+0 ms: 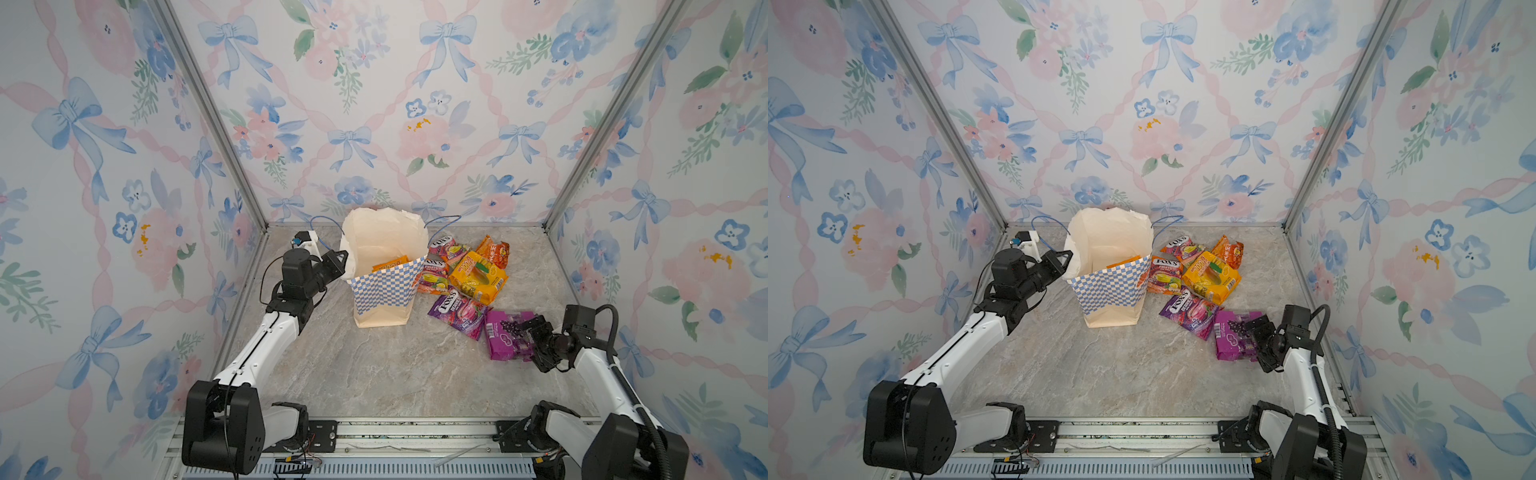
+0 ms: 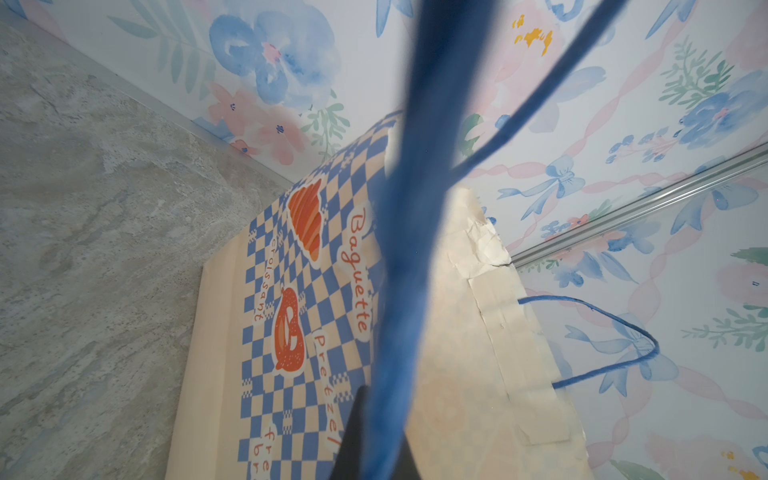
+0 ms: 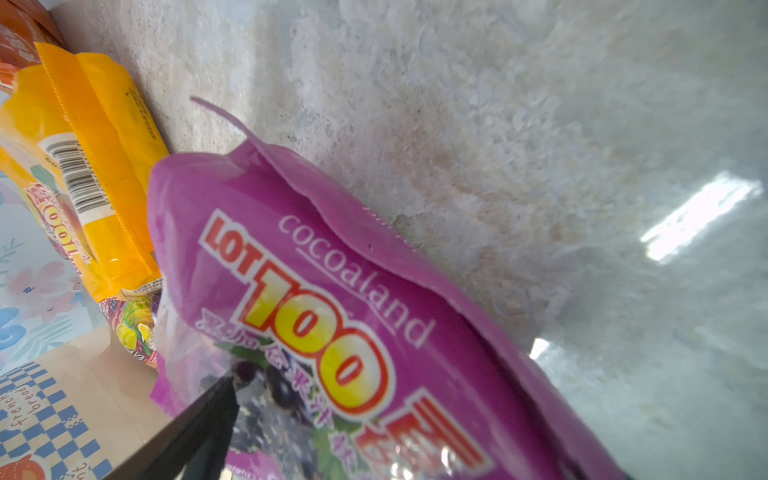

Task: Place the snacks into the paper bag
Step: 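Lower the right gripper onto the purple grape '100' bag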

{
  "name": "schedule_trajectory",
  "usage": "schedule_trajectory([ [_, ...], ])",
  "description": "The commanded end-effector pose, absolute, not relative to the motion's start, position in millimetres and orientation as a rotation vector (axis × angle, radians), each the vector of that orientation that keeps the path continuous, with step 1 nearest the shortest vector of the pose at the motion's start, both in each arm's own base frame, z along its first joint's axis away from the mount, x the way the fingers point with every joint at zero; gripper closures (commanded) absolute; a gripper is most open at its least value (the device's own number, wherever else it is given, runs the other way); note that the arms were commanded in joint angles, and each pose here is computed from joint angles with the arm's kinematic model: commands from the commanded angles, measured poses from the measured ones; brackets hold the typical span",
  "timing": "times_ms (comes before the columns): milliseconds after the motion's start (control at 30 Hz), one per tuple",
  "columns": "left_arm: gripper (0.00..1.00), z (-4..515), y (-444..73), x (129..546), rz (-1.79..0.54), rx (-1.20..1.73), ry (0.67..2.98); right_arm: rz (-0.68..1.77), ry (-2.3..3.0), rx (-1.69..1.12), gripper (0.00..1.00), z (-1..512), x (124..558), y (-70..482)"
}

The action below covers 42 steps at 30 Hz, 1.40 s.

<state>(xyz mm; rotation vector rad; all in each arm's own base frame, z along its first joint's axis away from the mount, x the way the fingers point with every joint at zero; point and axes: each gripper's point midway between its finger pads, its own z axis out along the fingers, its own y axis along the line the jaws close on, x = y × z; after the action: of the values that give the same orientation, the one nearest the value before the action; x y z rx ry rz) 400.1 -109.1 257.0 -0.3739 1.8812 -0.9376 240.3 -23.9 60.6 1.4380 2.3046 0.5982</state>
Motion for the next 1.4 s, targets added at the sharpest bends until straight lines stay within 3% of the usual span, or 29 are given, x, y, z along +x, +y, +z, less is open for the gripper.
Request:
schedule_trajectory([
  [0, 1.00, 258.1, -105.0, 397.4, -0.932, -0.377, 1.866, 0.631, 2.251, 1.418, 0.03, 67.1, 254.9, -27.8],
  [233, 1.00, 257.5, -103.6, 396.3, -0.928, -0.381, 1.865, 0.614, 2.232, 1.445, 0.01, 58.1, 254.5, -31.0],
  [300, 1.00, 257.1, -103.4, 396.5, -0.926, -0.382, 1.865, 0.595, 2.236, 1.445, 0.04, 57.1, 251.8, -32.2],
  [600, 1.00, 256.0, -103.3, 397.2, -0.927, -0.382, 1.868, 0.556, 2.212, 1.413, 0.45, 65.0, 247.1, -36.0],
  [900, 1.00, 255.3, -101.4, 396.4, -0.923, -0.385, 1.867, 0.568, 2.198, 1.394, 0.99, 68.5, 249.8, -35.7],
  [1367, 1.00, 253.4, -100.1, 396.8, -0.924, -0.390, 1.869, 0.582, 2.141, 1.265, 1.00, 99.1, 255.8, -35.7],
])
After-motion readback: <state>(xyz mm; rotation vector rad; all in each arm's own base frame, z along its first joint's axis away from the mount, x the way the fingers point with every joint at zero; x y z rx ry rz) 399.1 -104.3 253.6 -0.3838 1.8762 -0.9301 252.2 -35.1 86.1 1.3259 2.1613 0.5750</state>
